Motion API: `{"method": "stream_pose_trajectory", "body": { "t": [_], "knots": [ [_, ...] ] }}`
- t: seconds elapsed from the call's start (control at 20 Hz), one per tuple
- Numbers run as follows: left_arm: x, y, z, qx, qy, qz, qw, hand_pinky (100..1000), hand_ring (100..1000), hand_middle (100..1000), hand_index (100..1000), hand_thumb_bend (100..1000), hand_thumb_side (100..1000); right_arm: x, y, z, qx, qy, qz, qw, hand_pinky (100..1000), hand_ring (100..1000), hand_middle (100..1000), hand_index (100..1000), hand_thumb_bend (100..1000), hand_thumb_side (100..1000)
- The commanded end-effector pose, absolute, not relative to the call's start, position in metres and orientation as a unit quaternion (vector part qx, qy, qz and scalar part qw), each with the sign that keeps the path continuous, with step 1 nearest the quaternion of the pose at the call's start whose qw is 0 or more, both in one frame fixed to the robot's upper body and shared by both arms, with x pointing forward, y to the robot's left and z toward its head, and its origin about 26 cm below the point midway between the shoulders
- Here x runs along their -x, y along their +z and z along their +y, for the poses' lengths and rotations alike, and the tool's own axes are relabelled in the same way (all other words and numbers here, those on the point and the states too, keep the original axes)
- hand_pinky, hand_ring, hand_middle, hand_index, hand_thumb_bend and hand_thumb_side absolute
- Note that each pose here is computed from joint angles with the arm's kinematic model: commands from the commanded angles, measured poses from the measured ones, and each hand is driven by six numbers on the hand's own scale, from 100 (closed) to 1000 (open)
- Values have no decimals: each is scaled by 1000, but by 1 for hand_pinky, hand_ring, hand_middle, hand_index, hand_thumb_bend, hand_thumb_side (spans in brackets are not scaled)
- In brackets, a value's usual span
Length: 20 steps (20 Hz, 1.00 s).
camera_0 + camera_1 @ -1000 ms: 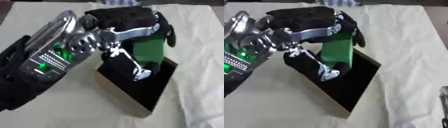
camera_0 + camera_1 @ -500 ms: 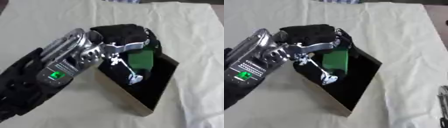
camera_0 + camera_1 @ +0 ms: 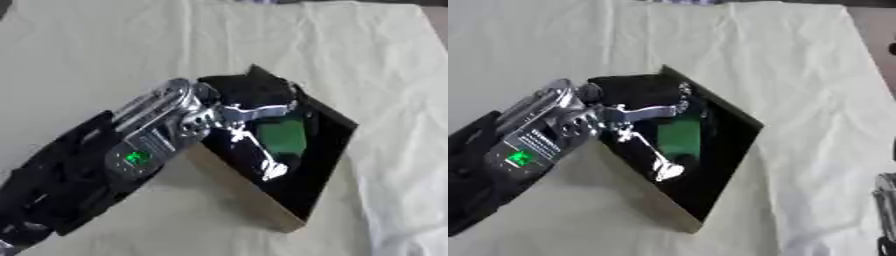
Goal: Pick up objects on the table and place them in the box.
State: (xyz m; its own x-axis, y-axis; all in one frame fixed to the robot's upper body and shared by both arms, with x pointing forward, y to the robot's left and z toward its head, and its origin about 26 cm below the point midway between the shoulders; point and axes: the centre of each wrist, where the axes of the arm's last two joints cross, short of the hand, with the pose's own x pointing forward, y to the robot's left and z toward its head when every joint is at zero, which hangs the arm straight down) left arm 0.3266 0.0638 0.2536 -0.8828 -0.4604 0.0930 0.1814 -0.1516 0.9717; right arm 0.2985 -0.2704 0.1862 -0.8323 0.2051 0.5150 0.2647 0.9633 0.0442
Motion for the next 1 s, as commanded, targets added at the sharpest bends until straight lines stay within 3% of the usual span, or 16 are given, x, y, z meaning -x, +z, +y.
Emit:
{"method": "stream_pose_trajectory", "body": {
  "t": [0.05,0.15,0.3,0.5,1.0],
  "knots": [
    [-334,252,62,-113,-750,-620,202,555,640,666,770,100,265,-297,192,-269,122,-54,-958,253,650,657,577,756,100,837],
    [-341,247,62,-125,-751,-618,196,627,724,717,783,133,304,-297,192,-269,121,-54,-958,253,649,656,576,755,100,838],
    [-351,238,64,-145,-759,-607,184,775,851,820,859,321,480,-297,192,-269,120,-54,-958,254,648,655,575,754,100,839],
    [-357,234,65,-171,-766,-599,156,840,900,867,913,522,613,-297,191,-269,119,-55,-958,254,648,656,575,754,100,841],
    [-354,245,68,-205,-738,-630,125,824,888,847,906,536,596,-297,191,-270,122,-56,-957,256,649,658,575,755,100,838]
  ]
}}
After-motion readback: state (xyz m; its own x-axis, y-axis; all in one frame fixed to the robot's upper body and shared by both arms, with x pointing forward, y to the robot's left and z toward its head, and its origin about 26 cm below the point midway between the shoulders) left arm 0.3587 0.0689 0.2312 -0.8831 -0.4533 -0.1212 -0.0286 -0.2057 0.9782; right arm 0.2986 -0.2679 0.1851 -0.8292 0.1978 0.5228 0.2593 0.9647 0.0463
